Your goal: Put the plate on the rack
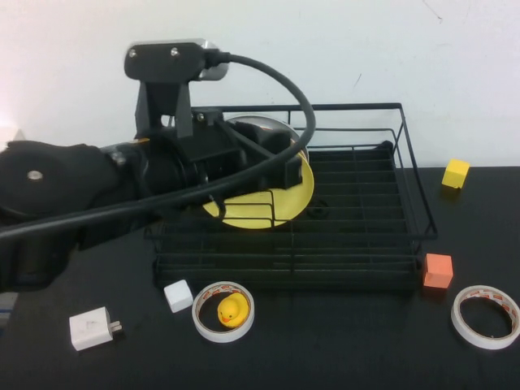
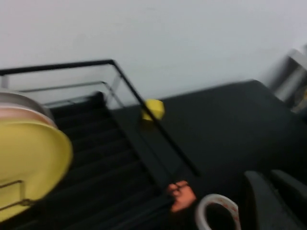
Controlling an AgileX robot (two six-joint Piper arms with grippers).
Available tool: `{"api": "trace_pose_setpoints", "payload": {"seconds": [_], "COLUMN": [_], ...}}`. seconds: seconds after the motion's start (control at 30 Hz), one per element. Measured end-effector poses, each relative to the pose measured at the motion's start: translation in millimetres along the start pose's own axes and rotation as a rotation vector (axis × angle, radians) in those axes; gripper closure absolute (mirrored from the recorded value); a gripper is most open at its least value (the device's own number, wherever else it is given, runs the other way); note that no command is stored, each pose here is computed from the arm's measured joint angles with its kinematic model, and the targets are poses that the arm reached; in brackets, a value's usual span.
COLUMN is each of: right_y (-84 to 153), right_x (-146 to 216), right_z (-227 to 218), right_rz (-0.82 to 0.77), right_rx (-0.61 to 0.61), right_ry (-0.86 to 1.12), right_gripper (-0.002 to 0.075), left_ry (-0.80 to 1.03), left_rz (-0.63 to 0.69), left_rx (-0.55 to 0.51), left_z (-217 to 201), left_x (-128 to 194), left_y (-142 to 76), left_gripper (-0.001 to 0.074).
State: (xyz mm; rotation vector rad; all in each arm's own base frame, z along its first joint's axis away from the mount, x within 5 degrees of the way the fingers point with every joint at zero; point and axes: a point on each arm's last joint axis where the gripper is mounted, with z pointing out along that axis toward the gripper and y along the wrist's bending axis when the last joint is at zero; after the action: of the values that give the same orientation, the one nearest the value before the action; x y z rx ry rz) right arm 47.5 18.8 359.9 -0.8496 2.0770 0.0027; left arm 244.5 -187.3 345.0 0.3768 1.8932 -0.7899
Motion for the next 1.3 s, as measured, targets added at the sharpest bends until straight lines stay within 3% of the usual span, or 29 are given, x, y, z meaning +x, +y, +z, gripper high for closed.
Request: {"api": "trace_pose_setpoints", "payload": {"seconds": [0.13, 0.3, 0.57, 0.97, 1.3], "right_y": [11.5, 23.1, 30.7, 28.3, 30.6], "right_x": [26.5, 54.8, 69.4, 60.7, 55.2], "right_z": [3.1, 23.5, 49.0, 48.6, 47.9], "right_rz": [0.012, 0.018, 0.025, 0.035, 0.074], "right_rx": [0.004, -0.016, -0.034, -0.010, -0.038], "right_ry": [-0.049, -0.002, 0.008, -0.088, -0.149], "right_gripper": [0.0725, 0.0725, 0.0725, 0.0725, 0.0725], "left_ry": [0.028, -0.031, -0.178, -0.153, -0.205], "left_rz": [0.038, 0.093, 0.127, 0.080, 0.066], "left_rx": [0.092, 0.124, 0.035, -0.107, -0.148], "left_z": [-13.5, -42.8, -102.3, -144.0, -154.3], "left_x": [-2.2, -12.9, 1.4, 94.7, 101.2], "left_y": [-12.2, -22.2, -15.4, 22.5, 28.5], "left_gripper": [0.0727, 0.0727, 0.0728, 0.0728, 0.0728]}}
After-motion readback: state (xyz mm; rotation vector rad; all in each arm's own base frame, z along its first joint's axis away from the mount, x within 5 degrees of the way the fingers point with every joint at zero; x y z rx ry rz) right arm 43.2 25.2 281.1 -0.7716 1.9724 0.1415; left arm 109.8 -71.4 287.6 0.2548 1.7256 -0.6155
